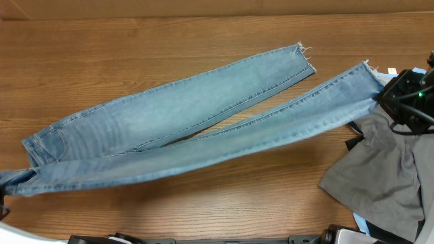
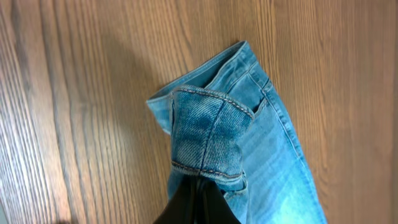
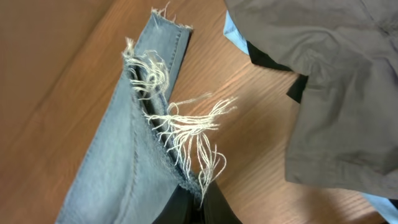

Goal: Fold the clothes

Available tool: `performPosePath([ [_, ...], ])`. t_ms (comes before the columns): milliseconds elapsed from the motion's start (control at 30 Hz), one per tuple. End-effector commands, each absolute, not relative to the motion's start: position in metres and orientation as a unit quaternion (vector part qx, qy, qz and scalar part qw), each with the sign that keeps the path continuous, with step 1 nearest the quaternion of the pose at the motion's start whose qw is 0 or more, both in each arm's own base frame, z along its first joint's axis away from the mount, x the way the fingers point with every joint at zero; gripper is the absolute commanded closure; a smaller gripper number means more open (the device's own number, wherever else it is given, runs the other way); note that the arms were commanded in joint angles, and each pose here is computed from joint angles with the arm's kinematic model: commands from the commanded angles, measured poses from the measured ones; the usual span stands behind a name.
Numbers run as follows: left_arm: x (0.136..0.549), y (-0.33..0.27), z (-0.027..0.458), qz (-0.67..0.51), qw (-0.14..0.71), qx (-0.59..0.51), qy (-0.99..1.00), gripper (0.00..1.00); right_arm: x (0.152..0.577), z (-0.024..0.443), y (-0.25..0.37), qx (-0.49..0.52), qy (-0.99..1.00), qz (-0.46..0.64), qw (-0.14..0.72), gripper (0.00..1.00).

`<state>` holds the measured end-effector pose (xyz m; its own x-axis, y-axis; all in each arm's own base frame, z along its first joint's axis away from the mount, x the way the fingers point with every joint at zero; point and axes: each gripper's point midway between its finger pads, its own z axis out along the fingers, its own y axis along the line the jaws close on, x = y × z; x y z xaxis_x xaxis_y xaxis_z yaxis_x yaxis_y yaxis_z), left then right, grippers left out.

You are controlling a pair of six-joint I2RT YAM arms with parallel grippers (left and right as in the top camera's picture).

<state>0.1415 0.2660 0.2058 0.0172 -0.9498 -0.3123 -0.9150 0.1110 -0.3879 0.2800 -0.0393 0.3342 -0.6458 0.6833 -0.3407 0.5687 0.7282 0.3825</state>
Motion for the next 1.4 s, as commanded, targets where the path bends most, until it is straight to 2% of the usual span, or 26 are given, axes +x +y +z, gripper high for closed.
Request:
performPosePath([
  [0,0.149,0.279,0.207,0.006,0.251,-0.659,0.709,0.96,0.309,0.326,-0.055,0.384,0.885,0.109,0.240,0.96],
  [267,0.168,0.288,0.182,0.052,0.207,-0.637,0.740,0.96,0.385,0.277,-0.063,0.400,0.881,0.141,0.211,0.96],
  [533,0.195,0.294,0.164,0.044,0.204,-0.620,0.757,0.96,0.468,0.225,-0.043,0.389,0.871,0.224,0.201,0.96],
  [700,0.206,0.301,0.165,0.047,0.222,-0.614,0.756,0.96,0.498,0.195,-0.029,0.391,0.868,0.236,0.193,0.96],
  [1033,0.218,0.307,0.159,0.083,0.221,-0.598,0.766,0.96,0.532,0.168,-0.013,0.367,0.873,0.244,0.211,0.96],
  [1367,0.243,0.317,0.114,0.078,0.193,-0.589,0.781,0.96,0.534,0.167,-0.005,0.389,0.864,0.240,0.210,0.96],
])
